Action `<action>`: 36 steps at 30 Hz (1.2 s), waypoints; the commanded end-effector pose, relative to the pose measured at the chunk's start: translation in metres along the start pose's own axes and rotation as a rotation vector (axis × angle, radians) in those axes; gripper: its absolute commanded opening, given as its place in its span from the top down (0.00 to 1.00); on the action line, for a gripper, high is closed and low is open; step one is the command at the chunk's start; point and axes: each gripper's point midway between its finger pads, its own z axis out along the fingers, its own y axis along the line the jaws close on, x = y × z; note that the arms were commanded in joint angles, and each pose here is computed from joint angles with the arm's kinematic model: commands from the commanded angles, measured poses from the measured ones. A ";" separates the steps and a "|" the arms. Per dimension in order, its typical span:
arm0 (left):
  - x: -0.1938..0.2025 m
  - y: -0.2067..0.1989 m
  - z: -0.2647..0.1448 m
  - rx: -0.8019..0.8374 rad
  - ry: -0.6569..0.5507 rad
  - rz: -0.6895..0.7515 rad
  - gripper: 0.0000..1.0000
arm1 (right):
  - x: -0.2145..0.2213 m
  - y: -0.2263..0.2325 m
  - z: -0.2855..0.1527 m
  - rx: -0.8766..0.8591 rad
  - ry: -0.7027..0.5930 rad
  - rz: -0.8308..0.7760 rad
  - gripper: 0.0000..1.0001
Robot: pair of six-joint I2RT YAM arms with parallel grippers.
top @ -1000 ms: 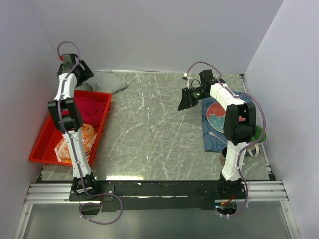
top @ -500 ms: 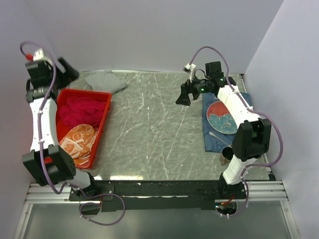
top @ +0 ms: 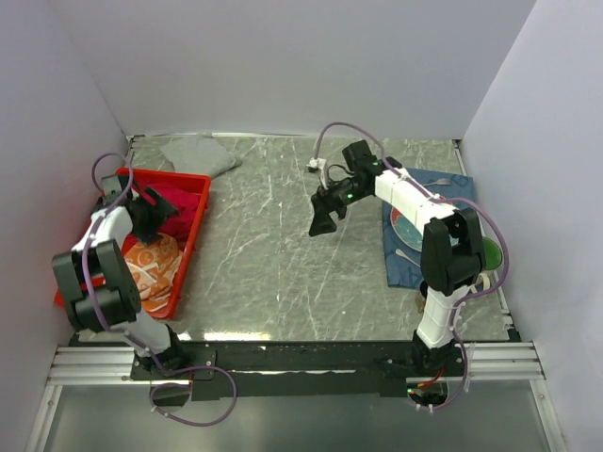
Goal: Fold and stack the mixed laundry pile
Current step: Pick up the T-shirt and place it in the bin.
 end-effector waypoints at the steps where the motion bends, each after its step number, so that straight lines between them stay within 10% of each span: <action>1: -0.054 -0.043 0.012 0.074 -0.126 -0.109 0.14 | -0.017 0.017 -0.002 0.005 -0.037 -0.066 0.05; 12: -0.075 -0.025 0.068 -0.327 -0.088 -0.167 0.46 | -0.008 0.015 -0.004 0.034 -0.023 -0.070 0.05; 20: -0.074 -0.036 0.058 -0.282 -0.103 -0.096 0.82 | -0.012 0.008 -0.009 0.039 -0.033 -0.048 0.04; 26: -0.094 -0.060 0.025 -0.170 -0.193 -0.034 0.99 | -0.016 0.005 -0.014 0.044 -0.042 -0.045 0.05; 36: -0.146 -0.135 -0.119 0.113 -0.516 0.042 0.99 | -0.021 0.003 -0.022 0.057 -0.059 -0.055 0.05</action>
